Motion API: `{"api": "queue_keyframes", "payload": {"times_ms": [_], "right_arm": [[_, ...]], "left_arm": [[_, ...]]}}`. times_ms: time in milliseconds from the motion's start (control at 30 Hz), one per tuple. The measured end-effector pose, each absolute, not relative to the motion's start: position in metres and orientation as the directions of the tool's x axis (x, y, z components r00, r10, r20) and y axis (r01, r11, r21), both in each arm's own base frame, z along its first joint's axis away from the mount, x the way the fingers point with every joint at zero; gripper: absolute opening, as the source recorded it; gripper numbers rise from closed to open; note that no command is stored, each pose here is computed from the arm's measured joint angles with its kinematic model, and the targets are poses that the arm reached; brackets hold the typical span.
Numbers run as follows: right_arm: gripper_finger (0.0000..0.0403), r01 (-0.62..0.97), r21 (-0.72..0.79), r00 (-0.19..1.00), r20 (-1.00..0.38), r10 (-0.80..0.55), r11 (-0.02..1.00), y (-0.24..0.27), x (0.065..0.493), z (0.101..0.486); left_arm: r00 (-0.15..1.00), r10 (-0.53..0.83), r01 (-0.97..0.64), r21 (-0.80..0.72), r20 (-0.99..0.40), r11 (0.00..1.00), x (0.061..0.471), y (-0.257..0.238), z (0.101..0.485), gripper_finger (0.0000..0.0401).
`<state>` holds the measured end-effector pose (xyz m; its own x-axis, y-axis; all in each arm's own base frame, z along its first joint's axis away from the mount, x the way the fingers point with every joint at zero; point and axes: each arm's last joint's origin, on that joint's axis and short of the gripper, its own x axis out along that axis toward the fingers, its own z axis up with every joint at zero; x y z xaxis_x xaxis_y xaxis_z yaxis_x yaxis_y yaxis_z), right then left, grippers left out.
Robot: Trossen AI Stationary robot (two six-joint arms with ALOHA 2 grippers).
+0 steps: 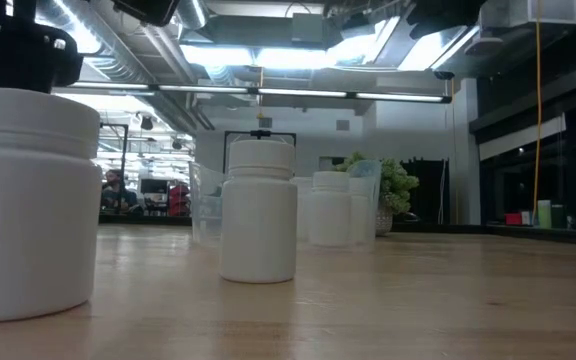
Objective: Pick and place pill bottles into a basket
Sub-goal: Put the left white pill bottle into the transparent bin
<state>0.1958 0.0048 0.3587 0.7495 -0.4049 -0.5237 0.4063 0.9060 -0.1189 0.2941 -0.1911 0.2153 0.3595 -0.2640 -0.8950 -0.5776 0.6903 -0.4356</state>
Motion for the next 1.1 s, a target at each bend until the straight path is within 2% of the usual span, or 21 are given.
{"api": "queue_keyframes", "payload": {"times_ms": [167,367,567,900,1000,1100], "right_arm": [[0.0246,0.397,-0.113,0.753,-0.527,-0.394,0.911,0.005,0.196,0.359],[0.0246,0.387,-0.107,0.756,-0.532,-0.381,0.916,0.005,0.196,0.358],[0.0246,0.369,-0.097,0.76,-0.541,-0.36,0.924,0.006,0.196,0.358],[0.0246,0.368,-0.095,0.761,-0.541,-0.358,0.925,0.006,0.196,0.358],[0.0246,0.368,-0.095,0.761,-0.541,-0.358,0.925,0.006,0.196,0.358],[0.0246,0.368,-0.095,0.761,-0.541,-0.358,0.925,0.006,0.196,0.358]], "left_arm": [[0.38,-0.262,-0.564,-0.447,-0.887,0.694,0.298,-0.192,0.214,0.04],[0.359,-0.271,-0.561,-0.438,-0.893,0.702,0.307,-0.197,0.194,0.04],[0.384,-0.295,-0.543,-0.473,-0.875,0.694,0.318,-0.202,0.181,0.04],[0.329,-0.26,-0.558,-0.409,-0.908,0.722,0.321,-0.202,0.16,0.04],[0.328,-0.259,-0.564,-0.408,-0.909,0.718,0.322,-0.2,0.159,0.0388],[0.329,-0.256,-0.566,-0.407,-0.909,0.717,0.324,-0.197,0.159,0.036]]}}
